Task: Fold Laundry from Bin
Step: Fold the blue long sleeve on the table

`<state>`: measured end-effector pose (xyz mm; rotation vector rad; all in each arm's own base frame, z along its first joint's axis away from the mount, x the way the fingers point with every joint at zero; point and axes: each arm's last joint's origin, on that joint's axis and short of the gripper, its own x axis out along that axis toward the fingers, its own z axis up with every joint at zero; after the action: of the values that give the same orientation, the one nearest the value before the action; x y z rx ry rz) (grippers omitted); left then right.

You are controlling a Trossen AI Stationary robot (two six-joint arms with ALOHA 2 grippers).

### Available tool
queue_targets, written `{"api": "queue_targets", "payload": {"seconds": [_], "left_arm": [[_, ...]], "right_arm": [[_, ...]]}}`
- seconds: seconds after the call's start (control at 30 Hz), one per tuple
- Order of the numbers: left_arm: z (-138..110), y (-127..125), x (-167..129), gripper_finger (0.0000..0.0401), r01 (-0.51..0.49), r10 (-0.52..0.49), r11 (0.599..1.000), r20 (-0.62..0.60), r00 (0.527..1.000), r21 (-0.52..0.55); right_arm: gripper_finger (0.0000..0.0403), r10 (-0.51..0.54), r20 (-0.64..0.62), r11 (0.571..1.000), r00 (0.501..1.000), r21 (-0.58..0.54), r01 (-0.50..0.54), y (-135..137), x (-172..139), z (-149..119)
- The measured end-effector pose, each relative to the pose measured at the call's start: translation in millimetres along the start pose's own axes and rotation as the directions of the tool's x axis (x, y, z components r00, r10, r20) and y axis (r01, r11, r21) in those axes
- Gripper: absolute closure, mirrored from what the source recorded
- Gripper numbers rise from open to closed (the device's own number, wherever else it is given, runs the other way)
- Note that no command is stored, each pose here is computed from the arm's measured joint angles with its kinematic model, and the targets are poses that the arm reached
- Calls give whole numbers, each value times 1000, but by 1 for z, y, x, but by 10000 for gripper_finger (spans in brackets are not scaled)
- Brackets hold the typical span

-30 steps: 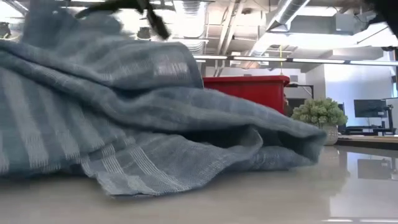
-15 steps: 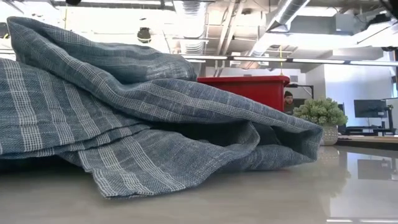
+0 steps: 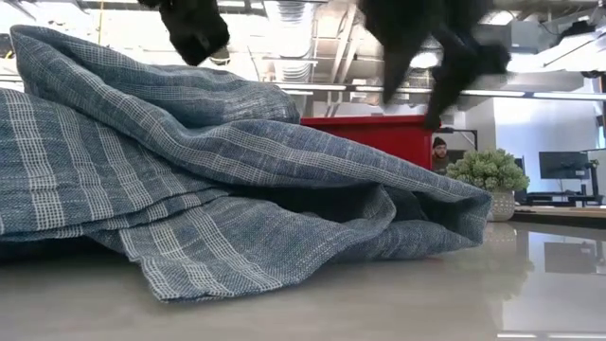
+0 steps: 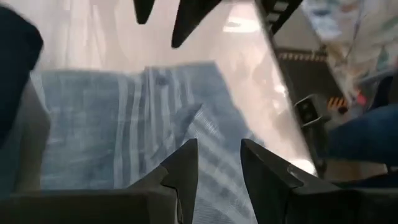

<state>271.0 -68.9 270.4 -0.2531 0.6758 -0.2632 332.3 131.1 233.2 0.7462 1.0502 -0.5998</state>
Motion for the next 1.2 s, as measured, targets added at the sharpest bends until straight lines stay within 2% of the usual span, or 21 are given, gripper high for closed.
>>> {"api": "queue_targets", "payload": {"seconds": [0.13,0.23,0.33,0.4,0.5,0.63,0.7,0.8,0.93,1.07,1.2], "left_arm": [[-6,5,19,292,-5,6,1000,-55,998,13],[-10,7,27,292,4,-3,1000,-94,996,11],[-14,8,32,292,2,-2,1000,-131,991,-6],[-15,9,33,292,0,-1,1000,-136,991,-10],[-14,8,33,292,3,-3,1000,-131,991,-5],[-14,8,33,292,0,-1,1000,-133,991,-4],[-15,8,34,292,-12,10,1000,-131,991,-13],[-11,8,36,292,-21,21,1000,-89,996,5],[6,1,34,286,-10,6,993,40,999,115],[13,-1,35,264,-30,24,993,53,998,111],[5,6,49,227,-43,45,996,-20,999,77]], "right_arm": [[106,191,78,978,978,73,-197,-16,24,-11],[106,207,79,972,975,93,-214,-25,39,-23],[106,168,64,978,984,113,-174,-34,46,-37],[106,199,87,971,976,116,-208,-34,49,-43],[106,227,99,964,969,115,-238,-36,53,-47],[109,179,89,976,980,107,-188,-40,74,-51],[117,195,77,975,978,91,-202,-37,81,-50],[132,211,57,974,976,69,-215,-35,94,-52],[149,249,45,966,967,59,-251,-31,99,-52],[199,247,40,968,968,41,-249,-32,99,-49],[304,229,38,972,973,46,-230,-35,100,-48]]}}
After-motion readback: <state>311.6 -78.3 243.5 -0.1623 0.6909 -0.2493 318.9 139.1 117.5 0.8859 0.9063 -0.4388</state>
